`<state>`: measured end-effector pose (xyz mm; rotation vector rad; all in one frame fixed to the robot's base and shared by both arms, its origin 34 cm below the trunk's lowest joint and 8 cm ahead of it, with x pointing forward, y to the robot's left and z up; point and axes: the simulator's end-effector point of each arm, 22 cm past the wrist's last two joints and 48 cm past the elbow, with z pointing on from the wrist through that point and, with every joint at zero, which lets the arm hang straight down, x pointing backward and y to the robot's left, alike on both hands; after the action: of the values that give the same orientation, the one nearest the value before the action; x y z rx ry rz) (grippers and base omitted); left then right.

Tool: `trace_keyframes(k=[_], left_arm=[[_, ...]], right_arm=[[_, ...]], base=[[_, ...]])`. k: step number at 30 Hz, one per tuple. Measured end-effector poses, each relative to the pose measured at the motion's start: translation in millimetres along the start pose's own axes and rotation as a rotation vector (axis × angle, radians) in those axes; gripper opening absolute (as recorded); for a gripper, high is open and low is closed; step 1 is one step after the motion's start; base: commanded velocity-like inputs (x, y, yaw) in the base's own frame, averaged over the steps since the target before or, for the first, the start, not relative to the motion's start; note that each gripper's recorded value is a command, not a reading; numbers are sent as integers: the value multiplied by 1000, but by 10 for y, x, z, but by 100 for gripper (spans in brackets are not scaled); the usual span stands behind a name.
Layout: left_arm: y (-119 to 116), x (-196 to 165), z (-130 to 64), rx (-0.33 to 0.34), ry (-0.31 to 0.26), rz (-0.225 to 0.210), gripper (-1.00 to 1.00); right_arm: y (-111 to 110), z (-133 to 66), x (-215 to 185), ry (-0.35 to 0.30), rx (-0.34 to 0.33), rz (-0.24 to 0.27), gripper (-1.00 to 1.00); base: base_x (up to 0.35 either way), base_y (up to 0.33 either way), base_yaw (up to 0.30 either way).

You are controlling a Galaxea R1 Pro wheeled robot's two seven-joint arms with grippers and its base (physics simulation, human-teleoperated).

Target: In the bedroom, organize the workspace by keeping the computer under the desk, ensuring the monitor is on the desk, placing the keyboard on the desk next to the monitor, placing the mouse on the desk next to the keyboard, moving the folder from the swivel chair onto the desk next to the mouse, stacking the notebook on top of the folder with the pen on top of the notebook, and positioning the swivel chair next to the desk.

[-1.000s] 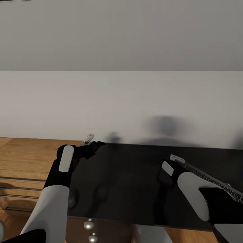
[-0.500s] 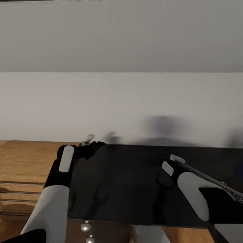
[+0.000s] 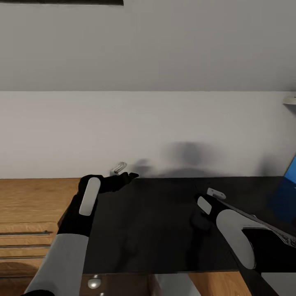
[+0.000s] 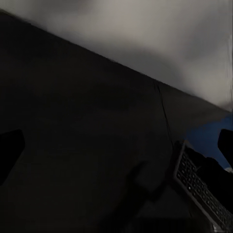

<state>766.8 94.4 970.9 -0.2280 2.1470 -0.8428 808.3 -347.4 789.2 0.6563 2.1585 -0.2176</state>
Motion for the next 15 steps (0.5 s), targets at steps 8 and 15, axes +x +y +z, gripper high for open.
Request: trace_keyframes(k=[8, 15], left_arm=[[-240, 71, -153, 32, -30, 75, 100], [-277, 60, -198, 36, -39, 84, 100]], right_arm=[[-2, -35, -58, -10, -3, 5, 100], [0, -65, -99, -17, -5, 8, 100]], base=[[0, 0, -180], [0, 0, -216]])
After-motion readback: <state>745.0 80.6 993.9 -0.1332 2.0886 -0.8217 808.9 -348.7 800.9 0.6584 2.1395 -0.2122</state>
